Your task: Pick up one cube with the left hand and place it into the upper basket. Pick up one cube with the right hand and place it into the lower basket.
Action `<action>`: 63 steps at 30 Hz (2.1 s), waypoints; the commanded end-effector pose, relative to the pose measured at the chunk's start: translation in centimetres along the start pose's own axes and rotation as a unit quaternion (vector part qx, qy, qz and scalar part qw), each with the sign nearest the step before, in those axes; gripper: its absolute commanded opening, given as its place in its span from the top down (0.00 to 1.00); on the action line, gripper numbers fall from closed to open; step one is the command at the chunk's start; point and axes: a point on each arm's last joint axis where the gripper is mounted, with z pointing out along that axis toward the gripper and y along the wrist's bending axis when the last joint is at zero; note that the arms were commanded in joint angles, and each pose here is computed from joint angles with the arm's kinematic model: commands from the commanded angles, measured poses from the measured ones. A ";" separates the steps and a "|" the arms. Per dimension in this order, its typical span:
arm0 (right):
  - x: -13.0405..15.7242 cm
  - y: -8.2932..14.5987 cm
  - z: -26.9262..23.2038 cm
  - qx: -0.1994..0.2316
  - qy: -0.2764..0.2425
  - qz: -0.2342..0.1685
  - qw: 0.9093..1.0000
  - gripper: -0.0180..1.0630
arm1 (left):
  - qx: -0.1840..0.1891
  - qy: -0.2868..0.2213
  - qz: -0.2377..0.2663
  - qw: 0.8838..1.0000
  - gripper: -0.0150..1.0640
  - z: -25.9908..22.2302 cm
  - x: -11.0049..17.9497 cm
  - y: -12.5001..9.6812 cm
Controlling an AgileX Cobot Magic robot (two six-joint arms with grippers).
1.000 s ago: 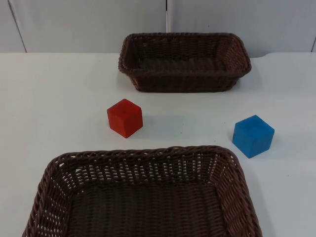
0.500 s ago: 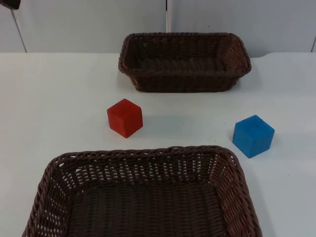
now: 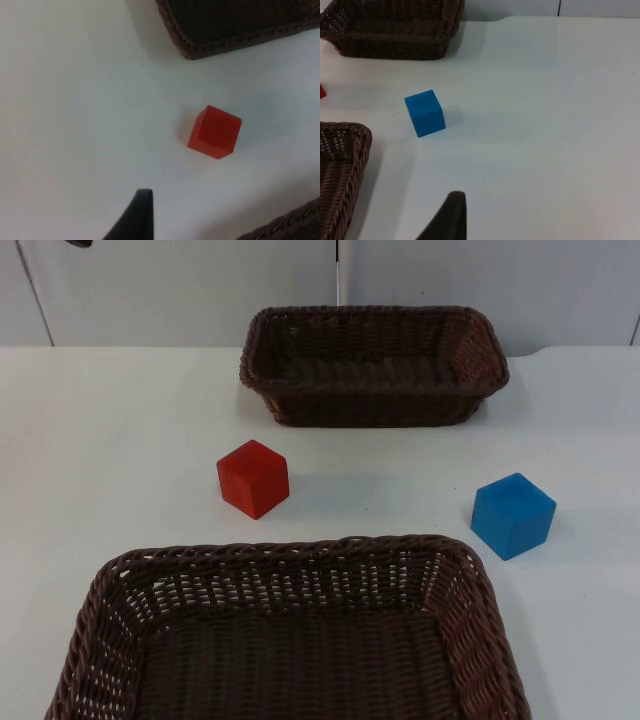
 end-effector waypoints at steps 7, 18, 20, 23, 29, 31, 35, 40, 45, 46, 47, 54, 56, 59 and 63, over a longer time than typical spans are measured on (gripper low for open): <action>0.2 0.0 0.1 0.000 0.001 0.002 1.000 0.01 | 0.024 0.009 0.054 0.998 0.01 3.1 -2.2 -2.3; 0.2 0.0 0.1 0.001 0.003 0.000 1.000 0.01 | 0.024 0.041 0.064 0.997 0.01 8.9 -2.6 -2.3; 0.2 0.0 0.1 0.001 0.003 0.000 1.000 0.01 | 0.022 0.042 0.062 0.997 0.01 9.4 -2.5 -2.1; 0.2 0.0 0.1 0.002 0.003 0.000 1.000 0.01 | 0.016 0.052 0.055 0.997 0.01 11.6 -2.1 -1.4; 0.2 0.0 0.1 0.003 0.003 -0.001 1.000 0.01 | 0.016 0.075 0.049 0.996 0.01 14.5 -1.3 -0.5; 0.2 0.0 0.1 0.003 0.003 -0.001 1.000 0.01 | 0.016 0.081 0.052 0.995 0.01 15.9 -0.9 -0.3; 0.2 0.0 0.1 0.003 0.003 -0.001 1.000 0.01 | 0.020 0.093 0.067 0.993 0.01 17.8 -0.2 -0.7; 0.2 0.0 0.1 0.003 0.003 -0.001 1.000 0.01 | 0.024 0.102 0.098 0.990 0.01 20.2 0.7 -1.7; 0.2 0.0 0.1 0.003 0.003 -0.001 1.000 0.01 | 0.023 0.112 0.106 0.988 0.01 22.3 1.5 -2.0; 0.2 0.0 0.1 0.003 0.003 -0.001 1.000 0.01 | 0.021 0.112 0.106 0.988 0.01 22.6 1.5 -1.9; 0.2 0.0 0.1 0.003 0.003 -0.001 1.000 0.01 | 0.019 0.112 0.105 0.988 0.01 23.1 1.7 -1.9; 0.2 0.0 0.1 0.003 0.003 -0.001 1.000 0.01 | 0.009 0.098 0.101 0.990 0.01 25.2 2.4 -1.3; 0.2 0.0 0.1 0.003 0.003 -0.001 1.000 0.01 | 0.012 0.098 0.106 0.989 0.01 25.3 2.5 -1.3; 0.2 0.0 0.1 0.003 0.003 -0.001 1.000 0.01 | 0.014 0.106 0.105 0.989 0.01 25.9 3.0 -1.2; 0.2 0.0 0.1 0.003 0.003 -0.001 1.000 0.01 | 0.018 0.116 0.095 0.988 0.01 26.7 3.6 -1.0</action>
